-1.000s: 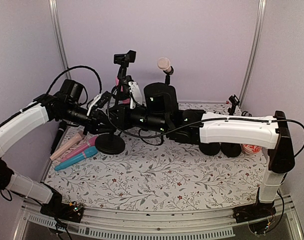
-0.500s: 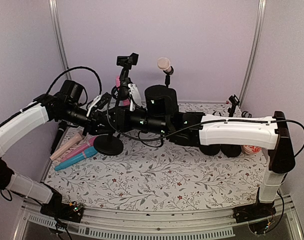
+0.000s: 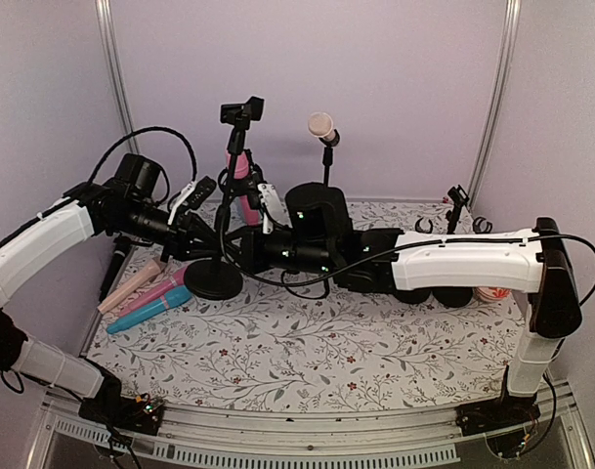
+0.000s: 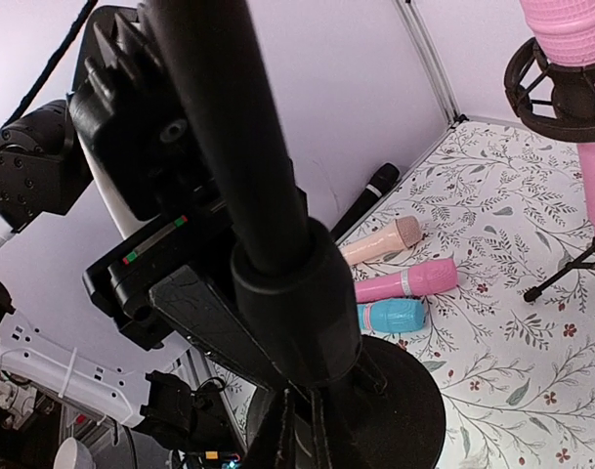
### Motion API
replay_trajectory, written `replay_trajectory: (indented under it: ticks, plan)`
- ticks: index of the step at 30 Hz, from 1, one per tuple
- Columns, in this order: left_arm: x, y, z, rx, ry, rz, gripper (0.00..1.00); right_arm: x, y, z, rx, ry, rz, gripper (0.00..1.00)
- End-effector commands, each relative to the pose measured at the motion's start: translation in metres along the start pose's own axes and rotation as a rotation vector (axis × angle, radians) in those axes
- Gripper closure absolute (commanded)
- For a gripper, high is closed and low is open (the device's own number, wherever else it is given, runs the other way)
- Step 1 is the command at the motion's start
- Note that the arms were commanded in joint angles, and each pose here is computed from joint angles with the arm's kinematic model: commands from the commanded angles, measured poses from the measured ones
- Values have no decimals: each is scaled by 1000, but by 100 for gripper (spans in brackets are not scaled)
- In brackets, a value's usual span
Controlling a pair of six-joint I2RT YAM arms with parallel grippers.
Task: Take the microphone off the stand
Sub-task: Unscrew the knob on the stand of the microphone stand.
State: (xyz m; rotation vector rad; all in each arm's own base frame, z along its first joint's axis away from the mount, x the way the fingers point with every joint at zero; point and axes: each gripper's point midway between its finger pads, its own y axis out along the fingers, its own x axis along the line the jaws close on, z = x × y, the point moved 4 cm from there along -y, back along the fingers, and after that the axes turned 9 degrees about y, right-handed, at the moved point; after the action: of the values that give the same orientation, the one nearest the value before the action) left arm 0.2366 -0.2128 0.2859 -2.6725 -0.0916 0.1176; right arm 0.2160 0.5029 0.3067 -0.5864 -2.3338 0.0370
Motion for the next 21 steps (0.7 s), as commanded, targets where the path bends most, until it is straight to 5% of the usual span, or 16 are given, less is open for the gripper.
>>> replay_trajectory:
  ticks: [1, 4, 12, 21]
  plan:
    - [-15, -10, -29, -104, 94, 55, 100, -8, -4, -25, -88, -3, 43, 80]
    - [-15, -10, -29, -105, 94, 57, 100, -2, -2, -32, -103, -17, 31, 63]
    - [-16, -11, -27, -107, 95, 59, 100, -2, 5, -44, -134, -19, 12, 72]
    - [-16, -11, -27, -106, 97, 57, 100, 24, -12, -47, -131, -100, -145, 69]
